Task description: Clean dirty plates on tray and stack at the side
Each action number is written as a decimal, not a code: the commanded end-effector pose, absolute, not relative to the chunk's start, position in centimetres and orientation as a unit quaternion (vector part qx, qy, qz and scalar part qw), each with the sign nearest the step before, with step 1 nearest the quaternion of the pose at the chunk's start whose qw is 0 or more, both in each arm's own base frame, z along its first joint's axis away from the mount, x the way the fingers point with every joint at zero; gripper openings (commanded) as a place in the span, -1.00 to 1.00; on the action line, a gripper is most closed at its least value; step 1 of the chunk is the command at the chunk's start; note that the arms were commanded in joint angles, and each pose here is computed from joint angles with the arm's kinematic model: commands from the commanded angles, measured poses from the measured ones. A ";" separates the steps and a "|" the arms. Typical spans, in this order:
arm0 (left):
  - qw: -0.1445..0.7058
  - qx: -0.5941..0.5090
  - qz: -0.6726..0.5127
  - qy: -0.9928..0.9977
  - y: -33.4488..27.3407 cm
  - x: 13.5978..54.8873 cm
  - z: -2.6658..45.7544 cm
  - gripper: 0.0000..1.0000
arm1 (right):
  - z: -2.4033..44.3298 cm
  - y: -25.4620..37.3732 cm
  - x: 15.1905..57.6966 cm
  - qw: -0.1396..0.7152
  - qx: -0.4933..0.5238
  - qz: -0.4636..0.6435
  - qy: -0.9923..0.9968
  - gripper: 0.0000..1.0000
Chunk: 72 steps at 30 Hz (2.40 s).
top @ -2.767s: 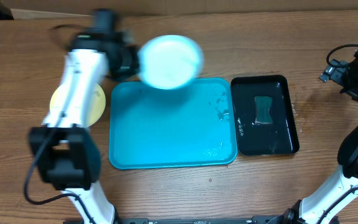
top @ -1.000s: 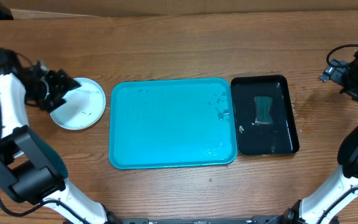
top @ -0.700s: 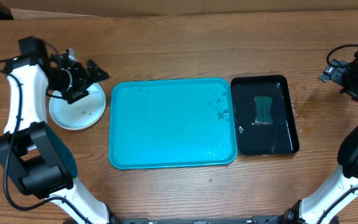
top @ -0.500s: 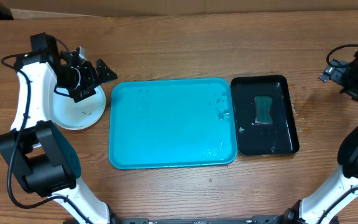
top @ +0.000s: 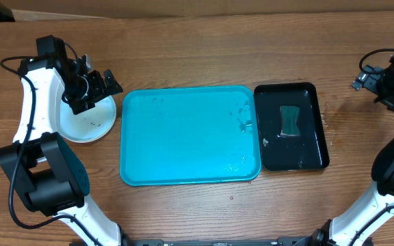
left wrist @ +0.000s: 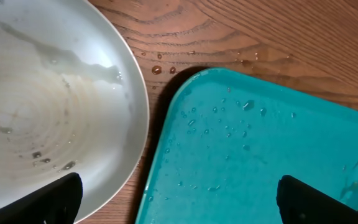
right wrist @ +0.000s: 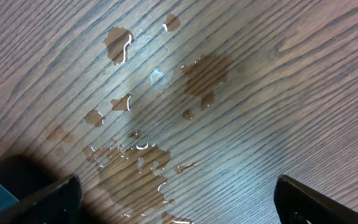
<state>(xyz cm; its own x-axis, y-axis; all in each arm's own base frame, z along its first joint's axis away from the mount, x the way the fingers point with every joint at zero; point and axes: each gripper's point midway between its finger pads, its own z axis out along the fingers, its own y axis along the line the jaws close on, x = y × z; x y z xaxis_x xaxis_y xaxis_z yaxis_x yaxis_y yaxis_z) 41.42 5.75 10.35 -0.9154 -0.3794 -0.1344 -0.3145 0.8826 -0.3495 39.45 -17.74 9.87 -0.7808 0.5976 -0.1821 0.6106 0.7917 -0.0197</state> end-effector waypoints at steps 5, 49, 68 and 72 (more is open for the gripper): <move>0.113 -0.173 -0.150 0.967 6.2 42.0 10.9 1.00 | 11.4 -17.4 40.1 0.105 0.315 -0.042 0.942 1.00; 0.113 -0.173 -0.150 0.967 6.2 42.0 10.9 1.00 | 48.0 0.7 9.9 0.735 0.029 0.122 0.666 1.00; 0.113 -0.173 -0.150 0.967 6.2 42.0 10.9 1.00 | 37.0 4.5 18.2 0.862 -0.046 0.166 0.477 1.00; 0.113 -0.172 -0.151 0.967 6.2 42.0 10.9 1.00 | 33.7 4.7 19.4 0.848 -0.045 0.176 0.498 1.00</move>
